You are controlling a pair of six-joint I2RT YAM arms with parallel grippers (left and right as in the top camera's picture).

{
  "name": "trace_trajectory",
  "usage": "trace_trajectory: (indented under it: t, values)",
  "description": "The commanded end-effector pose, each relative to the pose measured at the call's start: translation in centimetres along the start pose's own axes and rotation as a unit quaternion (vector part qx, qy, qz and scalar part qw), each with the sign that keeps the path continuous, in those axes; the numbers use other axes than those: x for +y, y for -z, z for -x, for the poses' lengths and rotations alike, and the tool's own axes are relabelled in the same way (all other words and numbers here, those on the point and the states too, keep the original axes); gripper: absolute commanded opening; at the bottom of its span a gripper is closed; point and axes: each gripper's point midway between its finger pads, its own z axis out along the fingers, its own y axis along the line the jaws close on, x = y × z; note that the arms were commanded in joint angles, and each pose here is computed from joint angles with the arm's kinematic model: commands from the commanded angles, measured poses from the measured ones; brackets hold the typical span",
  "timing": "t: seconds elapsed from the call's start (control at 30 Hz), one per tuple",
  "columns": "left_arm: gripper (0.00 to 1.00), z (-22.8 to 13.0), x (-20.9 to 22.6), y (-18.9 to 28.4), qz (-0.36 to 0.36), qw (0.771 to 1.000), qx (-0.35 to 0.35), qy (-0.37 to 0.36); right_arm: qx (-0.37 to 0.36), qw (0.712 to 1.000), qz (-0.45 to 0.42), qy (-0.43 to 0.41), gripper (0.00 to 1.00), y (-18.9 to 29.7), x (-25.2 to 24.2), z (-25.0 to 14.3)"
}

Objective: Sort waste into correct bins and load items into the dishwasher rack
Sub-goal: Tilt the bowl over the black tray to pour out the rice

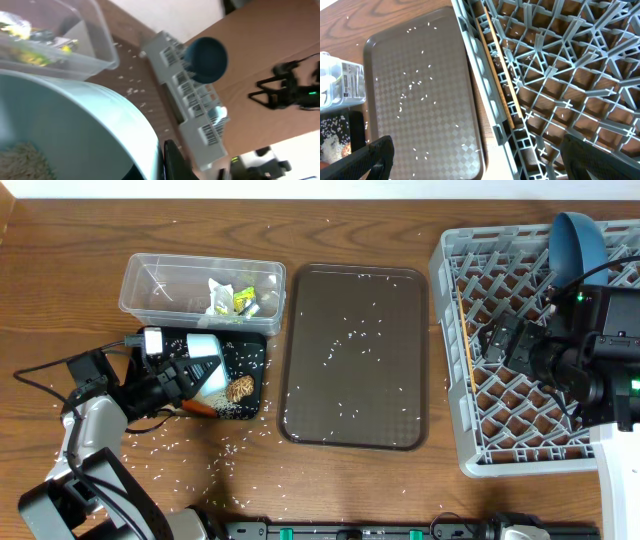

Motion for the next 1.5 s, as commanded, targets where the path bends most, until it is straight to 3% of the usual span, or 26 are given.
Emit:
trace_trajectory:
  t: [0.0,0.1,0.2,0.3,0.37,0.5,0.57,0.63,0.67,0.73,0.93,1.0,1.07,1.1,1.13,1.2,1.23,1.3,1.4,1.47]
  values:
    - [0.06,0.2,-0.2,0.2,-0.009,1.000,-0.007,0.001,-0.011,1.000,-0.001,0.003,0.99,0.5,-0.3,0.4]
    - [0.06,0.5,-0.8,0.2,-0.028,0.999,-0.015,-0.017,-0.010,1.000,-0.002,0.003,0.99,0.5,-0.4,0.3]
    - [0.06,0.5,-1.3,0.3,-0.037,0.998,-0.016,0.049,-0.009,1.000,-0.002,0.003,0.99,0.5,-0.4,0.3]
    - [0.06,-0.1,0.4,0.3,0.009,1.000,-0.001,-0.014,-0.007,1.000,-0.003,0.002,0.99,0.5,-0.4,0.2]
    - [0.06,1.0,-0.8,0.7,-0.031,0.999,-0.025,0.025,-0.008,1.000,-0.002,0.003,0.99,0.5,-0.4,0.3]
    - [0.06,1.3,-0.4,0.7,-0.022,0.999,-0.025,0.000,-0.009,1.000,-0.002,0.003,0.99,0.5,-0.4,0.3]
    - [0.06,0.8,1.0,0.6,0.018,1.000,-0.011,0.003,-0.010,1.000,-0.002,0.003,0.99,0.5,-0.4,0.3]
    - [0.06,0.2,3.0,0.8,0.075,0.995,0.002,0.061,-0.010,1.000,-0.002,0.003,0.99,0.5,-0.4,0.3]
    - [0.06,0.5,2.5,0.8,0.059,0.994,-0.007,0.093,-0.010,1.000,-0.002,0.003,0.99,0.5,-0.4,0.4]
    - [0.06,2.0,-0.4,0.9,-0.029,0.997,-0.031,0.062,-0.010,1.000,-0.002,0.003,0.99,0.5,-0.4,0.3]
    - [0.06,2.0,0.5,1.0,-0.004,0.998,-0.030,0.052,-0.015,1.000,0.000,0.004,0.99,0.5,-0.3,0.6]
    - [0.06,1.4,2.7,1.1,0.059,0.996,-0.019,0.062,-0.015,1.000,0.000,0.004,0.99,0.5,-0.3,0.6]
    - [0.06,2.0,1.8,1.2,0.029,0.995,-0.029,0.091,-0.014,1.000,0.000,0.004,0.99,0.5,-0.3,0.6]
    - [0.06,2.5,0.3,1.2,-0.015,0.997,-0.036,0.063,-0.013,1.000,0.000,0.003,0.99,0.5,-0.3,0.5]
    - [0.06,2.3,0.5,1.2,-0.008,0.999,-0.035,0.035,-0.013,1.000,-0.001,0.003,0.99,0.5,-0.3,0.5]
    - [0.06,1.2,3.3,1.3,0.071,0.995,-0.020,0.064,-0.013,1.000,0.000,0.003,0.99,0.5,-0.3,0.5]
    - [0.06,1.3,3.3,1.2,0.065,0.993,-0.024,0.091,-0.013,1.000,0.000,0.003,0.99,0.5,-0.3,0.5]
    - [0.06,2.6,0.4,1.2,-0.026,0.997,-0.039,0.063,-0.013,1.000,-0.001,0.003,0.99,0.5,-0.3,0.5]
    - [0.06,1.9,2.8,1.1,0.045,0.997,-0.031,0.058,-0.015,1.000,0.002,0.003,0.99,0.5,-0.2,0.6]
    - [0.06,2.7,0.9,1.1,-0.014,0.997,-0.039,0.068,-0.014,1.000,0.002,0.004,0.99,0.5,-0.2,0.6]
